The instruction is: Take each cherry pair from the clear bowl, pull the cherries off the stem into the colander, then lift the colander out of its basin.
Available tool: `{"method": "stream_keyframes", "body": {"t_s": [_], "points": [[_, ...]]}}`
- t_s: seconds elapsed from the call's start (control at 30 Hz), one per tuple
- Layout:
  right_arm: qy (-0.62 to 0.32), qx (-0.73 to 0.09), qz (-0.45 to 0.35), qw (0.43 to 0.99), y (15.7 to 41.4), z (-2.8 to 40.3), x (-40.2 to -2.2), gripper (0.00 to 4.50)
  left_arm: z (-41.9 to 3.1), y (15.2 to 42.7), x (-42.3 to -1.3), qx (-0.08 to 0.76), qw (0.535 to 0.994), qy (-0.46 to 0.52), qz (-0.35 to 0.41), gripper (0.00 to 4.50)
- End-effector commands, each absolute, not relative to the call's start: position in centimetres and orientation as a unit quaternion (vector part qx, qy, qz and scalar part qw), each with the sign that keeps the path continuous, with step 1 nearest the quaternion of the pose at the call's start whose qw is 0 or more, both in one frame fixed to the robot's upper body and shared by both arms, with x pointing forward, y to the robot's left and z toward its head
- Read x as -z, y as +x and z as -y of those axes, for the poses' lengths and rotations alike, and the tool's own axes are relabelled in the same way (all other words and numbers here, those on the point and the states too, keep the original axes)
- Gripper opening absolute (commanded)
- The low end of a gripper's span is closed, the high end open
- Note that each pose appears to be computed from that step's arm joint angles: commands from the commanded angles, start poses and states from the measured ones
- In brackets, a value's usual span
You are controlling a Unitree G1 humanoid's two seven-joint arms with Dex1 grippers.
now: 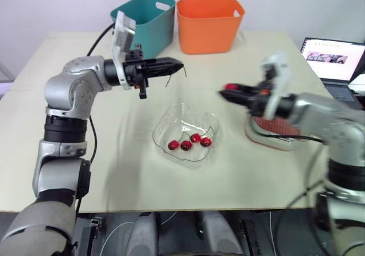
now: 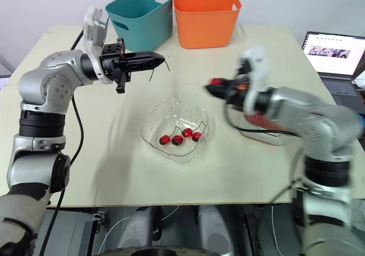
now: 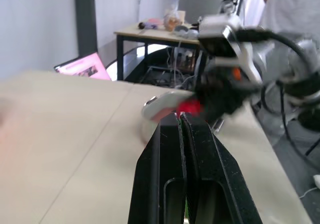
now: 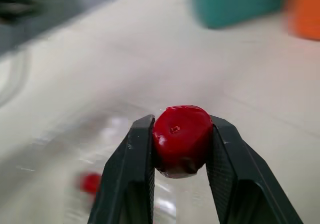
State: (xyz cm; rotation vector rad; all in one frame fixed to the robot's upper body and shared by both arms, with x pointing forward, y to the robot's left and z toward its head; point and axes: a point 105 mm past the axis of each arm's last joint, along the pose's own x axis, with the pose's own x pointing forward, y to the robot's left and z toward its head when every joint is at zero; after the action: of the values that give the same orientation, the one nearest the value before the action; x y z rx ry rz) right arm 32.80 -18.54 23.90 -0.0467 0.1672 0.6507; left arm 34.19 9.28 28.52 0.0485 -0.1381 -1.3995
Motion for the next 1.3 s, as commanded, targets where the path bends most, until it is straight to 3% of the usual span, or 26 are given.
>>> {"method": "stream_keyframes", "body": {"t_s": [0.03,0.2,0.43,0.73,0.8,0.9,1.07,1.3], "points": [[-0.05,-0.261,-0.072,0.961,32.8,23.0,-24.0,1.1,-9.4,33.8,-29.3,0.645,0.759,0.037,0.086,0.0],[-0.053,-0.203,-0.103,0.972,32.6,27.4,-21.3,1.1,-9.3,34.0,-28.9,0.645,0.759,0.038,0.082,0.0],[-0.062,-0.194,-0.127,0.971,31.8,28.6,-19.9,1.1,-9.2,34.2,-28.8,0.647,0.758,0.04,0.079,0.0],[-0.075,-0.192,-0.114,0.972,31.5,29.3,-21.0,4.2,-10.1,34.9,-28.8,0.629,0.772,0.047,0.08,0.0],[-0.068,-0.196,-0.09,0.974,31.7,28.9,-22.3,4.2,-10.7,35.3,-28.9,0.615,0.783,0.05,0.081,0.0],[-0.052,-0.244,-0.055,0.967,31.8,26.4,-24.5,4.2,-12.1,35.6,-29.2,0.593,0.8,0.04,0.078,0.0],[-0.077,-0.426,-0.035,0.901,29.8,16.7,-26.6,4.2,-17.0,36.0,-28.3,0.527,0.849,-0.013,0.037,0.0],[-0.125,-0.577,-0.026,0.807,27.5,6.1,-26.1,4.2,-25.1,34.9,-21.0,0.41,0.905,-0.068,-0.094,0.0]]}}
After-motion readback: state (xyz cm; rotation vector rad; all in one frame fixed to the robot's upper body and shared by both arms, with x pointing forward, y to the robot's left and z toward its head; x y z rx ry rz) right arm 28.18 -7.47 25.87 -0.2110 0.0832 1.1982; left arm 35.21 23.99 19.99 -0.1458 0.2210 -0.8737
